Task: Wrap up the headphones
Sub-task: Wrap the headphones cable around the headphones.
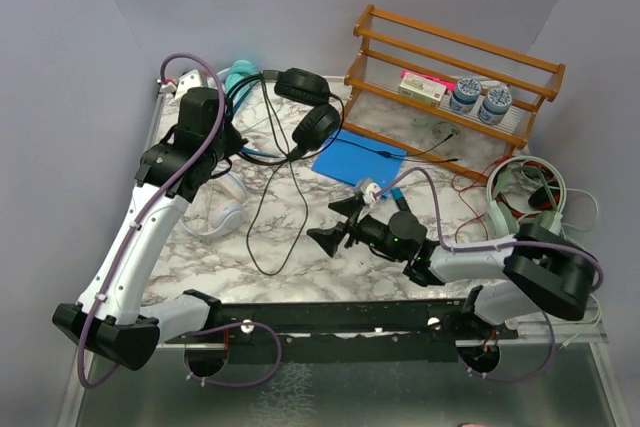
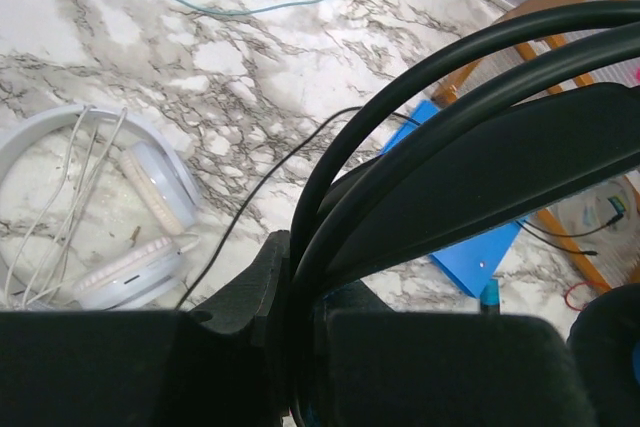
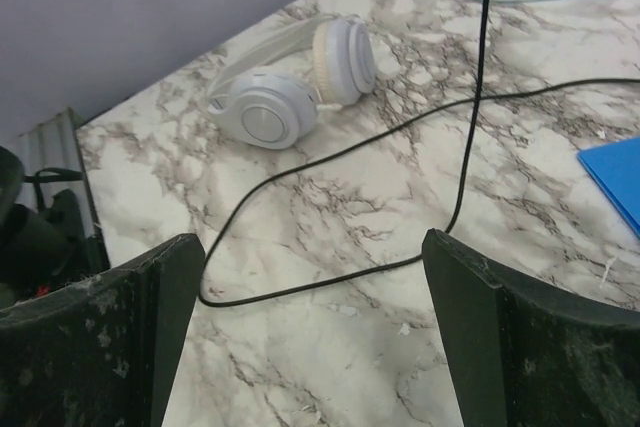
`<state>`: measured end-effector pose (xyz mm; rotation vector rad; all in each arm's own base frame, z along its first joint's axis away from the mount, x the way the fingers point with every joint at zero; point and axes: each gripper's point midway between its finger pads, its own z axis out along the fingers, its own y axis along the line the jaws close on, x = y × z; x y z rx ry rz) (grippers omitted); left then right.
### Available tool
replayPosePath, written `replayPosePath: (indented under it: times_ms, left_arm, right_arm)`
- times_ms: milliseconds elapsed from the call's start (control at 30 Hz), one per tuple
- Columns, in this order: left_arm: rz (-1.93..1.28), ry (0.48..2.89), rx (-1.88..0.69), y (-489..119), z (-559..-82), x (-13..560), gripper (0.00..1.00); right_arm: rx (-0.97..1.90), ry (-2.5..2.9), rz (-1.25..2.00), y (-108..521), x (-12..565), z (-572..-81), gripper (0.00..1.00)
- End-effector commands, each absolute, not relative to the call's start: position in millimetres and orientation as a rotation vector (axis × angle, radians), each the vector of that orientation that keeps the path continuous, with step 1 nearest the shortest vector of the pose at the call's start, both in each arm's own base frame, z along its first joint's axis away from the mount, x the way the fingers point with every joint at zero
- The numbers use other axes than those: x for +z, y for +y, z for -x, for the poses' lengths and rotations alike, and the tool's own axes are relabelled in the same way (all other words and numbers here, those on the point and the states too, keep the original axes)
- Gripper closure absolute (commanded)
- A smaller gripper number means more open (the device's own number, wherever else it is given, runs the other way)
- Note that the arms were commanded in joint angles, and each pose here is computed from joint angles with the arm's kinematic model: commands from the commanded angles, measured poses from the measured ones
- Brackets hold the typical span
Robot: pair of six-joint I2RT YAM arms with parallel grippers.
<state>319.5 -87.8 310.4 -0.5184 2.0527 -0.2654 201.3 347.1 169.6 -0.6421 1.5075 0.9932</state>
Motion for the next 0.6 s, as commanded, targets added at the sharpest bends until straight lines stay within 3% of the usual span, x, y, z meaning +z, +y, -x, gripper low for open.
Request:
replayPosePath:
  times_ms: [0,567]
  left_arm:
    - [0.465,2.01,-0.464,-114,-315,352,1.0]
    - [0.427,1.971,-0.529,-118,-306,383,1.0]
  right_arm:
    - [0.931,1.431,0.543,358,177,-231,0.0]
    - [0.929,1.623,0.444,412,108,-315,0.01]
